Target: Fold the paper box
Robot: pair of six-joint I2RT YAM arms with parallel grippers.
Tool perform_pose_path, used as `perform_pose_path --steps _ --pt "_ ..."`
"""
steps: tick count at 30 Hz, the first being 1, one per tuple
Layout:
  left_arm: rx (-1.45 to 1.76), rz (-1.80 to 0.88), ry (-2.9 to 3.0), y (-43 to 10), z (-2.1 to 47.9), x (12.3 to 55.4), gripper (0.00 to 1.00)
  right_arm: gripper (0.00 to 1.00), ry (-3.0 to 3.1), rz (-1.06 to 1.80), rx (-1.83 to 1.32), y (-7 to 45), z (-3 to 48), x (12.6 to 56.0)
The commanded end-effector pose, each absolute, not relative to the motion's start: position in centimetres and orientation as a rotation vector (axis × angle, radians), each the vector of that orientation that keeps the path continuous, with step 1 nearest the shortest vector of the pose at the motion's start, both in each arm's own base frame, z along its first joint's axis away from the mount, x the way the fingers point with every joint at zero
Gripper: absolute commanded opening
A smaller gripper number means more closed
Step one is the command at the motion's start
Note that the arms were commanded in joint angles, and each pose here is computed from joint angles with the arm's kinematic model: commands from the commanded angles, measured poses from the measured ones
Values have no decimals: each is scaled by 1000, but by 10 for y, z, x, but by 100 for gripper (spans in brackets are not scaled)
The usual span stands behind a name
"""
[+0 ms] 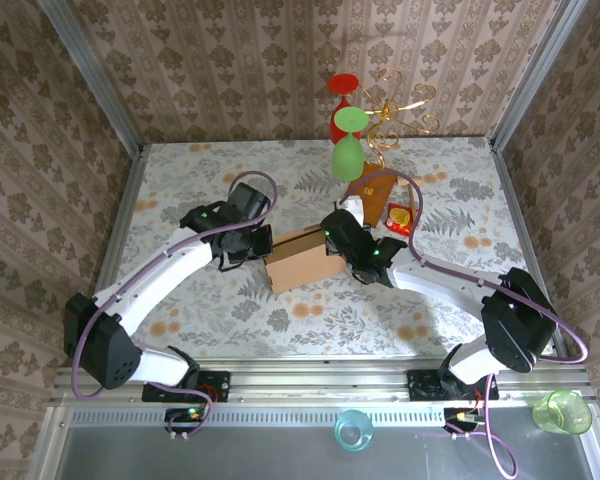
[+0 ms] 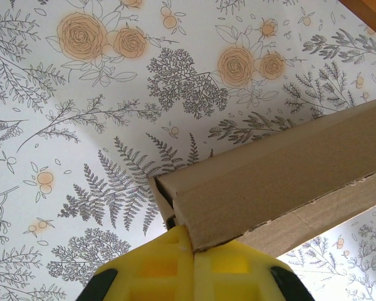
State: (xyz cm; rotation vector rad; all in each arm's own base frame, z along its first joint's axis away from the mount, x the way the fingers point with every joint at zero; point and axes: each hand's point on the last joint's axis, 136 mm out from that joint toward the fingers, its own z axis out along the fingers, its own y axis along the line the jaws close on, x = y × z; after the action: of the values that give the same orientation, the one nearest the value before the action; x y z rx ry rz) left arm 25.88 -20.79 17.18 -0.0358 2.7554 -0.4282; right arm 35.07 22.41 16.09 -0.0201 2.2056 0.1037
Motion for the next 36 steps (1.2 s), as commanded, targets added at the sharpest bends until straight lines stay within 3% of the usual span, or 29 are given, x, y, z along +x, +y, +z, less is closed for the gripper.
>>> perform_pose_path --steps 1,36 --pt "-14 -485 2777 -218 169 247 0 0 2305 72 -71 224 129 333" --pt "-28 -380 2653 -213 152 235 0 0 2289 82 -85 224 134 333"
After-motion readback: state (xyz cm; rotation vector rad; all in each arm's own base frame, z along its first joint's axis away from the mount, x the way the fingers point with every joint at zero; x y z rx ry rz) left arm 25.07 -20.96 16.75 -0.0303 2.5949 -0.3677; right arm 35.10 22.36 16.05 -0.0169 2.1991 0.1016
